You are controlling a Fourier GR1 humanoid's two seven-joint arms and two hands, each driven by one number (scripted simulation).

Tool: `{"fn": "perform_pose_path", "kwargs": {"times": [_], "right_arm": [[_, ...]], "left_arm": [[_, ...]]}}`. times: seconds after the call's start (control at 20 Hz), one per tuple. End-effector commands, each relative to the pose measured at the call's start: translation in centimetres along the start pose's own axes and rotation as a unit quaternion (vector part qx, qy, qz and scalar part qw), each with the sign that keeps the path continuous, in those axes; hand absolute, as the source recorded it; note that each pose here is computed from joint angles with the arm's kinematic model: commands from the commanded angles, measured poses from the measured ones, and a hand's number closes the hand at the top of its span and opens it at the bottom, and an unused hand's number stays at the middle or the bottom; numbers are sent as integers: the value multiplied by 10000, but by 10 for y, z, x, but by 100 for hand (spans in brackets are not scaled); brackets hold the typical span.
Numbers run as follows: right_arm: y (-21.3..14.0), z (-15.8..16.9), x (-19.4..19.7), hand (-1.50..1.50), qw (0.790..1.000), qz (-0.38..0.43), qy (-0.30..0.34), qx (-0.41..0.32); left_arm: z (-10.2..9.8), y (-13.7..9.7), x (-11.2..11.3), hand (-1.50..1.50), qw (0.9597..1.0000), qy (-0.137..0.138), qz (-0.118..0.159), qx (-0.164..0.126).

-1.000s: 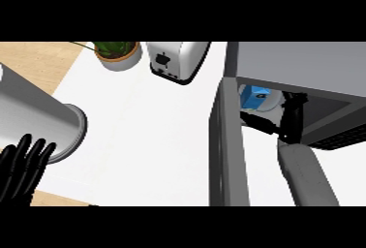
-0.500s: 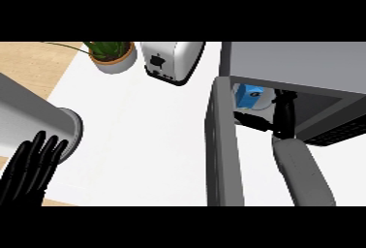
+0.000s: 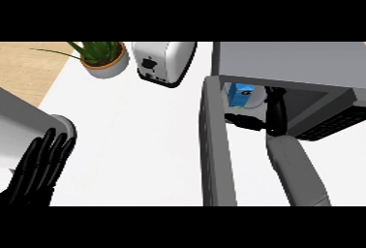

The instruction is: Pick up the milk, place it into the microwave and close the microwave

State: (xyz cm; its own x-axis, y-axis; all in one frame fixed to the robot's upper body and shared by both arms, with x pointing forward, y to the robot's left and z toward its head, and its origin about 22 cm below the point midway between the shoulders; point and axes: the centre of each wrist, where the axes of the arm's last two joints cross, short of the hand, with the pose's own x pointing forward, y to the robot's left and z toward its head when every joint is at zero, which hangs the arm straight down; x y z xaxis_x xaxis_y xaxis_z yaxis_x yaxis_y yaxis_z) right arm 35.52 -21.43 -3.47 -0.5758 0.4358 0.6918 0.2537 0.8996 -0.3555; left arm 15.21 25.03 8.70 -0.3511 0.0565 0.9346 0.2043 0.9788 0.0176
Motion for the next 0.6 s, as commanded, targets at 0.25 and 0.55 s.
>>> {"fn": "perform_pose_path", "kwargs": {"times": [0.25,0.55], "right_arm": [[12,-21,-8,-150,9809,-1096,1566,364],[11,-23,-22,-150,9646,-1669,1955,581]], "left_arm": [[-7,-13,-11,-150,9994,145,104,-310],[-5,-26,-25,-150,9966,422,122,-691]]}}
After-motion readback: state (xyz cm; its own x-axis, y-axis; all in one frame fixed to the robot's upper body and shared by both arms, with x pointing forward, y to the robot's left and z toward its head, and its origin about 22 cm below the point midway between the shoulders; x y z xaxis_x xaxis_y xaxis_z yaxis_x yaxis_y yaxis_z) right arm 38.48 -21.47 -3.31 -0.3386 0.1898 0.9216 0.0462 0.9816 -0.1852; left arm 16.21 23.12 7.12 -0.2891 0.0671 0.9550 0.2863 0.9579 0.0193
